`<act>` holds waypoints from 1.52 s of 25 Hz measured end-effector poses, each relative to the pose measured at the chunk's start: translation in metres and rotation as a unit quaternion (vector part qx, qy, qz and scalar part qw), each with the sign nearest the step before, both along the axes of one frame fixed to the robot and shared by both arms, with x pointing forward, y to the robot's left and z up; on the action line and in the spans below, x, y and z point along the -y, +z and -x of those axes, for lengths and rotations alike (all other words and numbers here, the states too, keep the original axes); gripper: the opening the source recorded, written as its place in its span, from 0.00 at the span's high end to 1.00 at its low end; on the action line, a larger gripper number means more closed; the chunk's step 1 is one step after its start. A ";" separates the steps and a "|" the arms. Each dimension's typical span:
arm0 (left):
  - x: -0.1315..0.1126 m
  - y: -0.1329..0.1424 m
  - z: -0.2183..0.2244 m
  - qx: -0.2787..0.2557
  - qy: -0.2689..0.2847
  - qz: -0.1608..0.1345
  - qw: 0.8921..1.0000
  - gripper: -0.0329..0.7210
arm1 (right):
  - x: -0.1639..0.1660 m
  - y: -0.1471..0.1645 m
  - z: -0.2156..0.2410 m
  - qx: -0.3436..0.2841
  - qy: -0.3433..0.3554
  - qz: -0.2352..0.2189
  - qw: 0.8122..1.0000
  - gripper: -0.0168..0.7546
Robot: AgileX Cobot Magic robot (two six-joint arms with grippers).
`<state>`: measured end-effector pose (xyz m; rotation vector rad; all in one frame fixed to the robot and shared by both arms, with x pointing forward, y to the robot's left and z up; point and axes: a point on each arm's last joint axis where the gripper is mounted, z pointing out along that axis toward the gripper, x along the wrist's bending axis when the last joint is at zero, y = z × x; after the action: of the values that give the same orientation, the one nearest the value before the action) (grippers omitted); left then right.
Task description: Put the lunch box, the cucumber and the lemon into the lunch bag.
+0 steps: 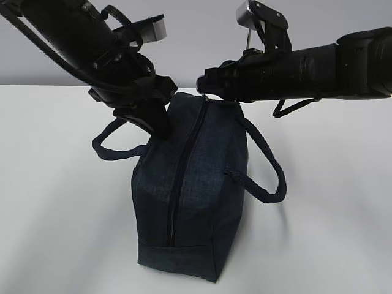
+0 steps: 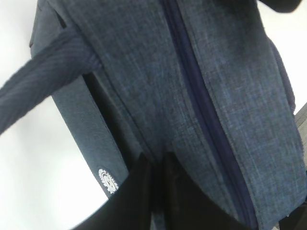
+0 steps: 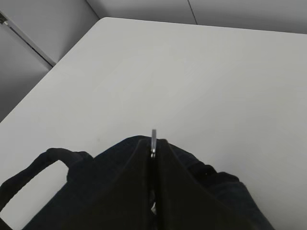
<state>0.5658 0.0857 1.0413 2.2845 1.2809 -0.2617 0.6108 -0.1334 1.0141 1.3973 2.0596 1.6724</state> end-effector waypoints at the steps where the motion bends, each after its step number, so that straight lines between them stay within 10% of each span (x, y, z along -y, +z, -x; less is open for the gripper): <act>1: 0.000 0.000 0.000 0.001 -0.002 0.000 1.000 0.96 | 0.000 0.000 0.000 0.000 0.000 0.000 1.000 0.98; 38: -0.011 0.044 0.024 0.070 -0.091 0.009 0.993 0.96 | 0.024 0.011 -0.019 0.033 -0.039 0.019 0.999 0.98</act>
<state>0.5415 0.0967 1.0856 2.3624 0.9983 -0.1716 0.6301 -0.1571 1.0248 1.3718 1.9650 1.6189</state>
